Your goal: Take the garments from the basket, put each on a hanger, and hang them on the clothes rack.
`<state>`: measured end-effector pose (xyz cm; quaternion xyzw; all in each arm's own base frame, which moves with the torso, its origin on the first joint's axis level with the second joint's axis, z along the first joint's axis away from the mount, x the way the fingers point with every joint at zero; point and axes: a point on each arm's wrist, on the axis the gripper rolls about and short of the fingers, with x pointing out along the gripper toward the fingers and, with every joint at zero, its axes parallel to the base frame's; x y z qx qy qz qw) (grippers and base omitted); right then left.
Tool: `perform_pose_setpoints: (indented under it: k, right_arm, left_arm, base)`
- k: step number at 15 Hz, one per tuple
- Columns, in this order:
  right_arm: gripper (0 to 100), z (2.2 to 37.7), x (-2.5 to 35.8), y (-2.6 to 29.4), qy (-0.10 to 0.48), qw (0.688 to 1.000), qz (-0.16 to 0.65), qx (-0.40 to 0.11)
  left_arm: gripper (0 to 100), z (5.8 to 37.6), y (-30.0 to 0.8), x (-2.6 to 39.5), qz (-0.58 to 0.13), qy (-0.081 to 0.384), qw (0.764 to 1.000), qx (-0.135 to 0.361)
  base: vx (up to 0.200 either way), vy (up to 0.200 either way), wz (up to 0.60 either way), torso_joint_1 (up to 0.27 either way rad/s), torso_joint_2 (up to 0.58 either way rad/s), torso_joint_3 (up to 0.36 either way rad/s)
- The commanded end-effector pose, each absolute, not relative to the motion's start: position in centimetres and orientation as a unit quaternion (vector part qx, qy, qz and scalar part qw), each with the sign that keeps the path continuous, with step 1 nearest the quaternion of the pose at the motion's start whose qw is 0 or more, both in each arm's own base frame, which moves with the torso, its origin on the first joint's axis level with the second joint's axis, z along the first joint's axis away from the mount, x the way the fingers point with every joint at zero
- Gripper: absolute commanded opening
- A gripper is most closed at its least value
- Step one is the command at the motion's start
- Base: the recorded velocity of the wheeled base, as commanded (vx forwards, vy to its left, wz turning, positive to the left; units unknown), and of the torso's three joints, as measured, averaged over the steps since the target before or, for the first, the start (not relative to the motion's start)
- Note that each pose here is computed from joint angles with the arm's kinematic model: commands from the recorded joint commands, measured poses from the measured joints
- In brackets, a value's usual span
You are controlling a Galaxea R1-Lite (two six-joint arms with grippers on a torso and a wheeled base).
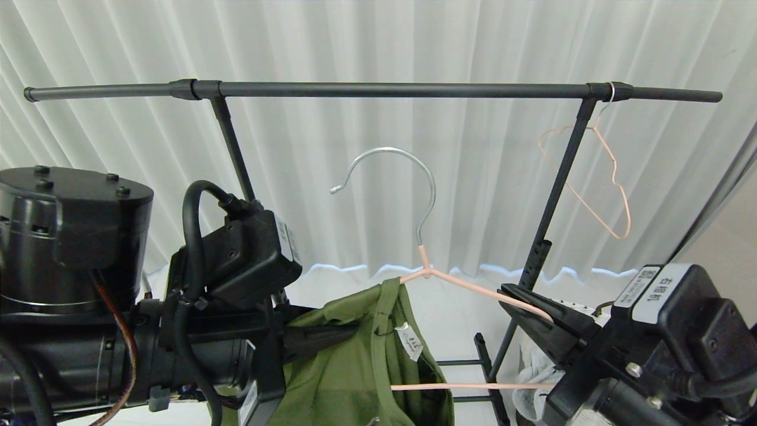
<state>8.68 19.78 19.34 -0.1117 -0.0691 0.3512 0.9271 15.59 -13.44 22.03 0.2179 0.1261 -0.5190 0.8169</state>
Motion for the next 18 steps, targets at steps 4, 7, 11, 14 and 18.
perform_pose_setpoints:
  k: [4, 7, 11, 14, 18]
  right_arm:
    - [100, 19.2, 8.6, 19.7, -0.071, 0.925, 0.352, -0.126]
    - [100, 19.3, 8.9, 19.6, -0.074, 0.927, 0.343, -0.130]
    - [100, 19.5, 9.9, 19.0, -0.074, 0.937, 0.317, -0.131]
    - [100, 19.5, 9.9, 19.0, -0.074, 0.935, 0.320, -0.132]
    - [100, 18.8, 9.2, 20.1, -0.059, 0.928, 0.347, -0.124]
  left_arm:
    - [0, 22.3, -13.4, 15.8, -0.512, 0.111, 0.823, 0.218]
    - [0, 22.4, -13.3, 15.8, -0.496, 0.092, 0.833, 0.225]
    - [0, 20.8, -12.8, 15.8, -0.443, 0.060, 0.849, 0.281]
    - [0, 20.4, -12.6, 16.1, -0.366, 0.077, 0.876, 0.304]
    - [0, 21.4, -12.7, 16.8, -0.276, 0.093, 0.917, 0.273]
  base:
    - [0.000, 0.000, 0.00, 0.000, 0.00, 0.000]
    - [0.000, 0.000, 0.00, 0.000, 0.00, 0.000]
    - [0.000, 0.000, 0.00, 0.000, 0.00, 0.000]
    - [0.000, 0.000, 0.00, 0.000, 0.00, 0.000]
    - [0.000, 0.000, 0.00, 0.000, 0.00, 0.000]
